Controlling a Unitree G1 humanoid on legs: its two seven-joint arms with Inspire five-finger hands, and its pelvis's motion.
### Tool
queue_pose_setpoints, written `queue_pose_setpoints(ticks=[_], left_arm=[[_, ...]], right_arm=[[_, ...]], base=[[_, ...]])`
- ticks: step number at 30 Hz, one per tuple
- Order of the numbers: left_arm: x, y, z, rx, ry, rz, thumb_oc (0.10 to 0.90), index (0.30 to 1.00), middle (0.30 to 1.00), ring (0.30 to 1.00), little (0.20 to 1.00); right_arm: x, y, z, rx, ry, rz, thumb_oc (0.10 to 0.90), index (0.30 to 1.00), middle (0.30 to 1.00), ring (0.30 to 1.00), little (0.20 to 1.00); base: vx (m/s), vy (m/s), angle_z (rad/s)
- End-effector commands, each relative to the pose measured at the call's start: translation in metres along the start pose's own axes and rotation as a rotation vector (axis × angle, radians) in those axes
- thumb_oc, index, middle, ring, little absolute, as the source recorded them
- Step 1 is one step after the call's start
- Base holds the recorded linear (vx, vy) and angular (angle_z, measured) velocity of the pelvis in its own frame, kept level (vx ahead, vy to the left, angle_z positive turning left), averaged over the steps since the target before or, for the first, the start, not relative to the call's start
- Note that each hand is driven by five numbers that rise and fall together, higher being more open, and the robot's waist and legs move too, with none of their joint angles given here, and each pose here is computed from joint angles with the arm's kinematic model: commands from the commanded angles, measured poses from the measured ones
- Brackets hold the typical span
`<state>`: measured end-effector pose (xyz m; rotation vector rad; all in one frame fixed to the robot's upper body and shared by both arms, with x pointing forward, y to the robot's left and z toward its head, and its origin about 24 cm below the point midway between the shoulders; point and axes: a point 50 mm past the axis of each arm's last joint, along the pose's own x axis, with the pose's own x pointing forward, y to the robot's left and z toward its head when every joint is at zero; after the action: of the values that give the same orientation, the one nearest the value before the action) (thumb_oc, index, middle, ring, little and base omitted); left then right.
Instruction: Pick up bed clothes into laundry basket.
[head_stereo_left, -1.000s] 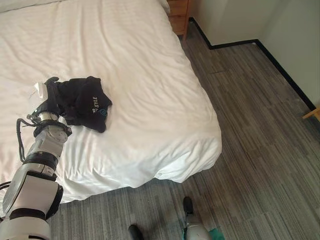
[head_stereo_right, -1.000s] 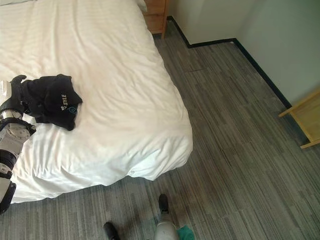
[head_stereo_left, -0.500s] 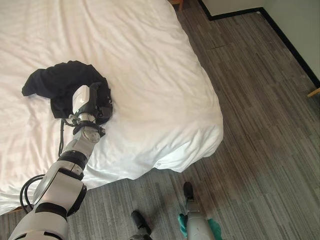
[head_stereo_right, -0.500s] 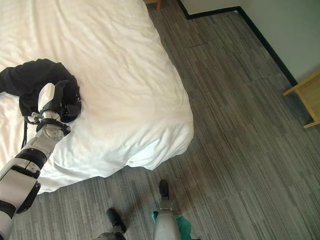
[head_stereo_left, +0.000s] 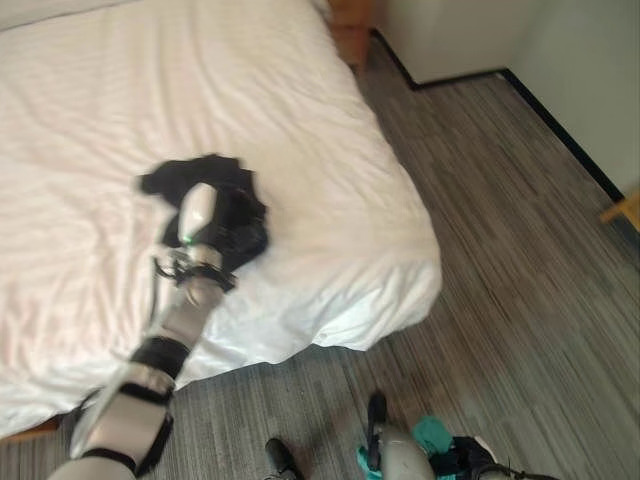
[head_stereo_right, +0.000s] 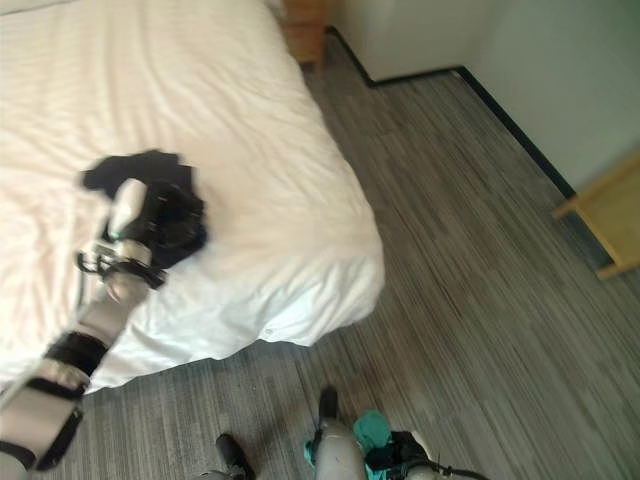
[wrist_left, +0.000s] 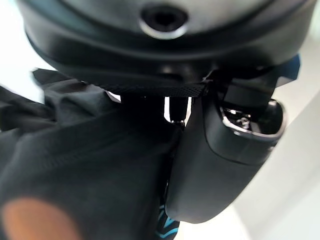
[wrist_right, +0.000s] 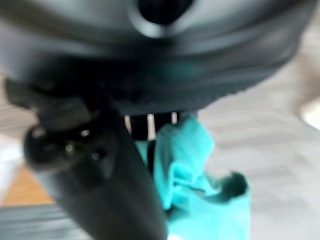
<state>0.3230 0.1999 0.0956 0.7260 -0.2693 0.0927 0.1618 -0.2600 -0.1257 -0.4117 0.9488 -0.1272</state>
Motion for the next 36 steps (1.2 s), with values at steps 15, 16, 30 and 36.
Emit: queue_pose_setpoints(ticks=[15,16,30,36], left_arm=[[-0.081,0.042,0.017,-0.384,-0.161,0.117,0.4,0.3,0.3,0.3,0.3],[-0.074,0.048,0.02,-0.394,-0.188,0.134,0.4,0.3,0.3,0.3,0.3],[-0.071,-0.03,0.106,-0.656,-0.453,-0.366,0.4,0.3,0.3,0.3,0.3],[-0.052,-0.013,0.11,-0.483,-0.509,-0.246,0.4,0.3,0.3,0.3,0.3]], right_arm=[[-0.036,-0.119,0.144,-0.216,-0.611,-0.444,0.4,0.3,0.3,0.3,0.3],[-0.047,-0.133,0.124,0.068,-0.666,-0.25,0.4,0.3,0.3,0.3,0.3],[-0.076,-0.12,0.079,-0.095,-0.641,-0.58,0.4,0.3,0.3,0.3,0.3],[-0.084,-0.112,0.12,-0.143,-0.793,-0.6,0.4,0.3,0.3,0.3,0.3]], base=[[-0.36,-0.1,-0.01],[-0.49,0.001,0.06],[-0.29,0.158,-0.11],[-0.38,0.075,-0.59]])
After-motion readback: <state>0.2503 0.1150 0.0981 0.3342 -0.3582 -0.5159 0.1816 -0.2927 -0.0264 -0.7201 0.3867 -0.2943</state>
